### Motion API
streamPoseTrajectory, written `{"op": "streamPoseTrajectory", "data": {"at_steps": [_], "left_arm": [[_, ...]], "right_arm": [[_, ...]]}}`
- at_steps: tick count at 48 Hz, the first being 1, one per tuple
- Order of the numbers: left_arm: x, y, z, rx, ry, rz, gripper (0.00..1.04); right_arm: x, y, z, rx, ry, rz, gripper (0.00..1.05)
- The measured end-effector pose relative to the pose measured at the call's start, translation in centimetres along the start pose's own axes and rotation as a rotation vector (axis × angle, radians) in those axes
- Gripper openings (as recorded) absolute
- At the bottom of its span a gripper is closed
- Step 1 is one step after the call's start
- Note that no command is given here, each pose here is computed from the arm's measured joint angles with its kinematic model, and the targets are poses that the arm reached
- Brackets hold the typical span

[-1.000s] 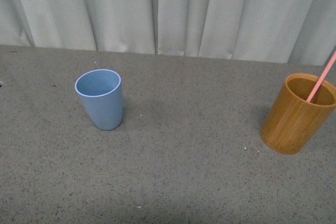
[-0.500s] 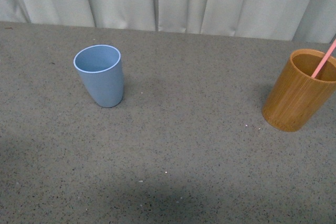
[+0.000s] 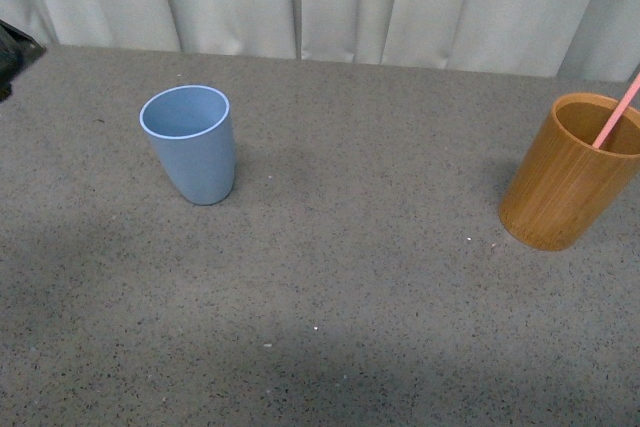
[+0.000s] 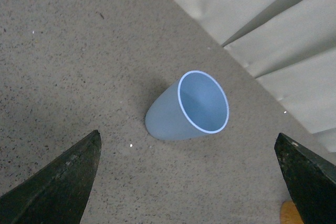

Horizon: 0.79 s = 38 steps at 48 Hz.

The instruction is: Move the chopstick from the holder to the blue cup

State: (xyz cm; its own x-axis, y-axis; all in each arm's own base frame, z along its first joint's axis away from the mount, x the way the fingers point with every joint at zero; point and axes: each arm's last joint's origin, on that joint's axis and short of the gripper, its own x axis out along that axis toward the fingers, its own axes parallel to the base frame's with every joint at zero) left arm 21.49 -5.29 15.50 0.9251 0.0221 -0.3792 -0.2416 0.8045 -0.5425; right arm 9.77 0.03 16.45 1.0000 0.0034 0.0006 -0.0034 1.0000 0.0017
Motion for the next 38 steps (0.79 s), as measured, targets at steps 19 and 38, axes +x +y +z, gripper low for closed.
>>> {"op": "streamPoseTrajectory", "data": {"at_steps": [19,38], "left_arm": [[5.0,-2.6,-1.1,-0.021,0.137,0.070,0.98],[8.2,-3.4,-2.4,0.006,0.217,0.152,0.98]], "right_arm": [[0.0,0.0,0.0,0.000,0.000,0.000,0.95],[0.0,0.0,0.0,0.000,0.000,0.000,0.95]]}}
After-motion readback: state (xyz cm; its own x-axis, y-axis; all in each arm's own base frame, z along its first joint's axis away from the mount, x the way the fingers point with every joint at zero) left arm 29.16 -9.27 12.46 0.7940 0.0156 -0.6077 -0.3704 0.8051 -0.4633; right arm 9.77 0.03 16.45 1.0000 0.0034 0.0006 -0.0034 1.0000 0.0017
